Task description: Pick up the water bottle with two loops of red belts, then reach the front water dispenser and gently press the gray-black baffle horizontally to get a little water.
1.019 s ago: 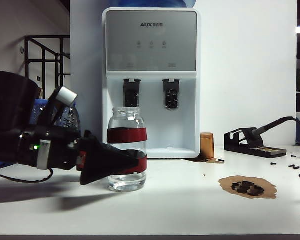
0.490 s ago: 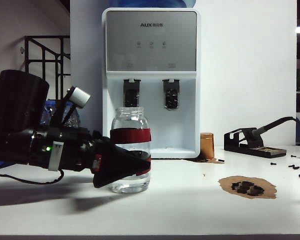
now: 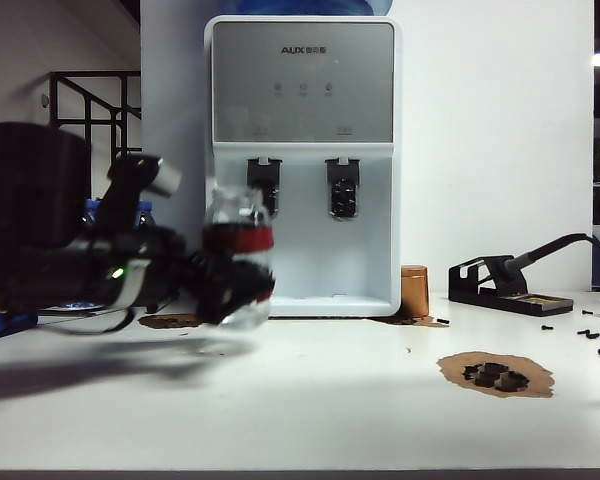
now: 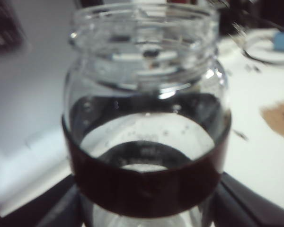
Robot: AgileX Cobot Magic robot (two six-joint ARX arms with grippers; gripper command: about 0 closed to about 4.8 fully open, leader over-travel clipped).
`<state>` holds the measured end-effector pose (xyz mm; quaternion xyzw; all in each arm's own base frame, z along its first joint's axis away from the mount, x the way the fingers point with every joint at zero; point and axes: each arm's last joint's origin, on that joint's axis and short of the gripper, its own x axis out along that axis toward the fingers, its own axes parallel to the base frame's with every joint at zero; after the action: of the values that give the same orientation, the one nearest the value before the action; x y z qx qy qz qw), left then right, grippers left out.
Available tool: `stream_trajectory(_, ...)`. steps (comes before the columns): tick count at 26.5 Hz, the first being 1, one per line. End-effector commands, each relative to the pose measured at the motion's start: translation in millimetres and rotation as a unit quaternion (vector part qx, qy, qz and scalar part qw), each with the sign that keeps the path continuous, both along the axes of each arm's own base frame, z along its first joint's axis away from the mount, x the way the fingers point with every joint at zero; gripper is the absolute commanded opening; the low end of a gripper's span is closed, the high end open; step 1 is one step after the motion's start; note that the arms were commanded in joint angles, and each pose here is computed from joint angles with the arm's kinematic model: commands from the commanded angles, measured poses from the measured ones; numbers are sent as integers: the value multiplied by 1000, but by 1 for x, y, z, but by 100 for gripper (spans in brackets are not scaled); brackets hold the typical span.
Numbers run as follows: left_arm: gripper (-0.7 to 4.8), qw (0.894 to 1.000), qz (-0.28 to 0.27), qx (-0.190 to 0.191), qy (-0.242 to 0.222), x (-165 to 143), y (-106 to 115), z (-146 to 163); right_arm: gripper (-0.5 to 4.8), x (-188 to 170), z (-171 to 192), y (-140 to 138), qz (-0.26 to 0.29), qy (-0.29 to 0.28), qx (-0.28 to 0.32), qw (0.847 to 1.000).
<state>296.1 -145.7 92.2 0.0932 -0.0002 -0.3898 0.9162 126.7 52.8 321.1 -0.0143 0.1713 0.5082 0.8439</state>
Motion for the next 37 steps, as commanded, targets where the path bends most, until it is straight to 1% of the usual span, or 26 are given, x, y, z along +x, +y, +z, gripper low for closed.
stream_trajectory(1, -5, 997, 73, -8, 8, 20, -9, 11, 475, 2, 6, 1, -3, -24, 11, 1000)
stream_trajectory(4, -5, 993, 108, 1, 38, 41, -16, 17, 475, 3, 9, 1, -5, -34, 20, 999)
stream_trajectory(6, -5, 991, 117, 2, 59, 54, -21, 24, 475, 3, 10, 1, -5, -39, 21, 999)
stream_trajectory(8, -5, 991, 119, -2, 66, 63, -25, 31, 475, 3, 10, 1, -5, -40, 21, 999)
stream_trajectory(13, -5, 988, 143, -31, 51, 77, -30, 48, 475, 3, 10, 1, -5, -40, 21, 999)
stream_trajectory(16, -5, 987, 146, -30, 52, 83, -32, 54, 475, 3, 10, 1, -5, -38, 21, 999)
stream_trajectory(17, -5, 985, 161, -29, 54, 87, -33, 58, 475, 3, 10, 1, -5, -38, 21, 999)
stream_trajectory(19, -5, 984, 165, -29, 62, 91, -35, 61, 475, 3, 10, 1, -5, -39, 21, 999)
stream_trajectory(25, -5, 983, 167, -36, 63, 91, -34, 62, 475, 3, 11, 1, 2, -39, 24, 999)
stream_trajectory(31, -5, 981, 180, -37, 60, 94, -30, 63, 475, 2, 11, 1, 7, -37, 27, 999)
stream_trajectory(35, -5, 980, 185, -44, 51, 99, -31, 70, 475, 2, 11, 1, 7, -38, 27, 999)
stream_trajectory(37, -5, 980, 184, -54, 46, 102, -33, 76, 475, 2, 11, 1, 7, -38, 27, 999)
